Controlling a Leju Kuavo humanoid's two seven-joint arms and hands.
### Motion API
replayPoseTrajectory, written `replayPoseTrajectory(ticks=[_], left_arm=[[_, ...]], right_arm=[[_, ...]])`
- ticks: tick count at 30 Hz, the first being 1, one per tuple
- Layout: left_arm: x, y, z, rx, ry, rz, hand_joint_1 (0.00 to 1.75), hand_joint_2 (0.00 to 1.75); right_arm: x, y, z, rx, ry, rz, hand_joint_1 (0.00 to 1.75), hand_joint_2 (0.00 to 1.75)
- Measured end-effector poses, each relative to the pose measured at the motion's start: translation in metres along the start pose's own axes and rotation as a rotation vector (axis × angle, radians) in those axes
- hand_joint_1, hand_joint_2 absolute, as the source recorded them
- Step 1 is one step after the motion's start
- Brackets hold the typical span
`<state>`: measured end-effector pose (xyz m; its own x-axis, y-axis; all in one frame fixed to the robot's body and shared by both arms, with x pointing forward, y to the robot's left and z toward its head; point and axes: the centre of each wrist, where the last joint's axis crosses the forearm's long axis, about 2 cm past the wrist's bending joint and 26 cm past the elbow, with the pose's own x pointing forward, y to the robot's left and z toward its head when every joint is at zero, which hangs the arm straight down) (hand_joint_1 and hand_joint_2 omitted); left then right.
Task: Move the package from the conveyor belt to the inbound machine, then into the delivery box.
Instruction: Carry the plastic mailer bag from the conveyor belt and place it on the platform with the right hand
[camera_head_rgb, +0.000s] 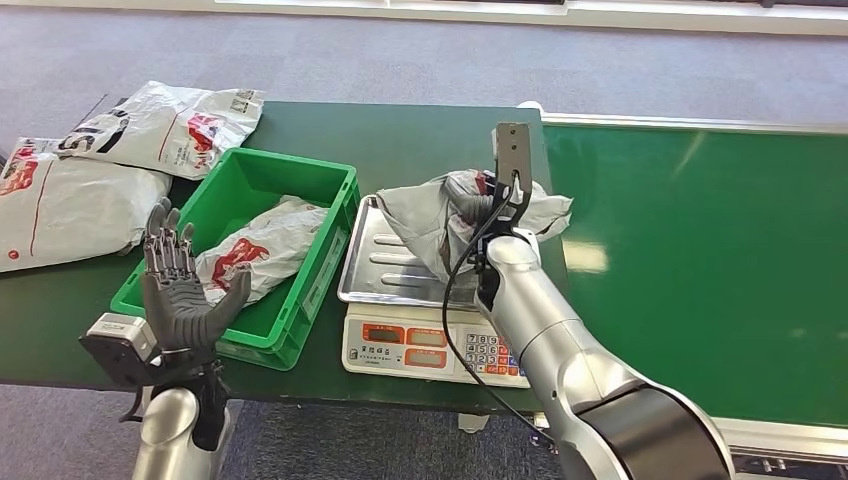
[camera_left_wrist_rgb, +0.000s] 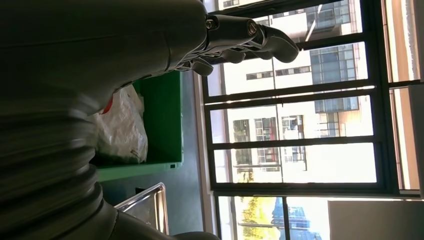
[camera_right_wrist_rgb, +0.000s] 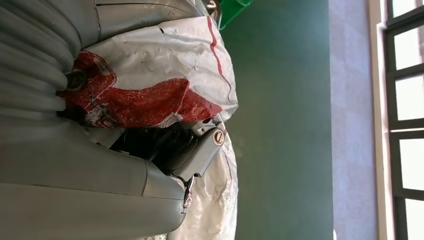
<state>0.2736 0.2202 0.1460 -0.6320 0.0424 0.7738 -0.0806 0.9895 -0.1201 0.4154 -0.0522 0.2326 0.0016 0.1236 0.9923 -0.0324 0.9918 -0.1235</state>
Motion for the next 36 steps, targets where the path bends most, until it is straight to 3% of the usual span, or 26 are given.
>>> replayPoseTrajectory(ticks=[13, 20, 21, 24, 25, 32, 36], left_arm=[[0.005, 0.009, 0.004, 0.028, -0.007, -0.031, 0.00, 1.75], [0.004, 0.014, 0.007, 0.051, -0.006, -0.037, 0.00, 1.75], [0.004, 0.014, 0.007, 0.051, -0.007, -0.036, 0.00, 1.75], [0.004, 0.014, 0.007, 0.050, -0.009, -0.032, 0.00, 1.75], [0.005, 0.014, 0.007, 0.050, -0.009, -0.032, 0.00, 1.75], [0.004, 0.012, 0.001, 0.000, 0.020, -0.069, 0.00, 1.75], [0.002, 0.009, -0.014, -0.041, 0.045, -0.122, 0.00, 1.75]], right_arm=[[-0.001, 0.018, 0.011, 0.074, -0.056, -0.015, 1.75, 1.75], [0.001, 0.022, 0.014, 0.096, -0.199, -0.005, 1.75, 1.75], [0.002, 0.023, 0.014, 0.098, -0.217, -0.002, 1.65, 1.75], [0.004, 0.023, 0.014, 0.101, -0.247, 0.007, 0.34, 1.75], [0.004, 0.023, 0.014, 0.103, -0.252, 0.011, 0.00, 1.75], [0.005, 0.023, 0.013, 0.109, -0.208, 0.069, 0.00, 1.75], [0.004, 0.021, 0.013, 0.104, -0.173, 0.073, 0.00, 1.75]])
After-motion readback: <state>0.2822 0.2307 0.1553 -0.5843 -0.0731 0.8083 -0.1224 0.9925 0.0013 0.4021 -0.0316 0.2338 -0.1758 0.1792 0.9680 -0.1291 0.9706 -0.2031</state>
